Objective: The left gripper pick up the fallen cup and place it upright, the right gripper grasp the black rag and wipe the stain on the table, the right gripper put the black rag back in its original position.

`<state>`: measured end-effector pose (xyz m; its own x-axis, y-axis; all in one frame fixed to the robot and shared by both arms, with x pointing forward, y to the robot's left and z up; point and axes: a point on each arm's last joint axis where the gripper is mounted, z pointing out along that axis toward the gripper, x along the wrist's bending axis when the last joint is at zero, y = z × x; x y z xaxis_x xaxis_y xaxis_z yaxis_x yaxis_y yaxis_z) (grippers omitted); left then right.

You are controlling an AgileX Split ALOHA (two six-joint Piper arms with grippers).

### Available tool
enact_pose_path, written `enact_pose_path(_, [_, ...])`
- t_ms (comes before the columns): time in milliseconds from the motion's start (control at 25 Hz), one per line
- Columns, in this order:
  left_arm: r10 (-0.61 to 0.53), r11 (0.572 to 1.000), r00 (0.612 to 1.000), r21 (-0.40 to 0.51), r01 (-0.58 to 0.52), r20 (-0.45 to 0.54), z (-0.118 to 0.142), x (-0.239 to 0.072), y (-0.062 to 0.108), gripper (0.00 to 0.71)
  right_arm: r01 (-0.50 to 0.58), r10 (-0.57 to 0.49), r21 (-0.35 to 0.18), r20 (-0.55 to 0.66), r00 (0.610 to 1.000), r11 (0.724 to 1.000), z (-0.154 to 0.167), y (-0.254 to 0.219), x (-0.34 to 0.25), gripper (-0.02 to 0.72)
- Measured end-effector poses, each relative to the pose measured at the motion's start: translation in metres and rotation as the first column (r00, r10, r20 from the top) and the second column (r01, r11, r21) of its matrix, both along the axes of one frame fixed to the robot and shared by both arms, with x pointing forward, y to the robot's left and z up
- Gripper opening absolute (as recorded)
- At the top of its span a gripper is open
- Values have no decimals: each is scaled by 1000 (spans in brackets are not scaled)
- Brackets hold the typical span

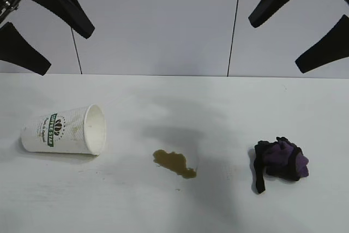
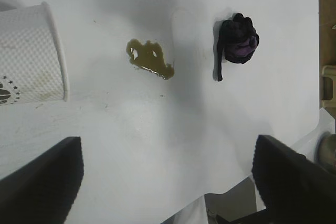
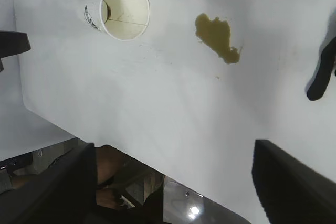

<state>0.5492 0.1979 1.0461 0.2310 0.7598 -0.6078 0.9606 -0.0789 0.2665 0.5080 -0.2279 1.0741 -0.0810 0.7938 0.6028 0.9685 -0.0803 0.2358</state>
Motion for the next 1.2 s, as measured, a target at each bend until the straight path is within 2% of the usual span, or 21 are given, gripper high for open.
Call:
enact_pose_path(760, [5, 1000, 1000, -3, -5, 4, 0, 1, 0, 630, 5, -5, -2, 10, 1000, 1000, 0, 0, 1, 563])
enact_pose_path(1000, [74, 997, 996, -27, -72, 58, 3, 8, 0, 630, 5, -5, -2, 10, 1000, 1000, 0, 0, 1, 563])
enact_pose_path(1200, [180, 983, 974, -66, -173, 139, 7, 20, 1, 629, 5, -5, -2, 10, 1000, 1000, 0, 0, 1, 563])
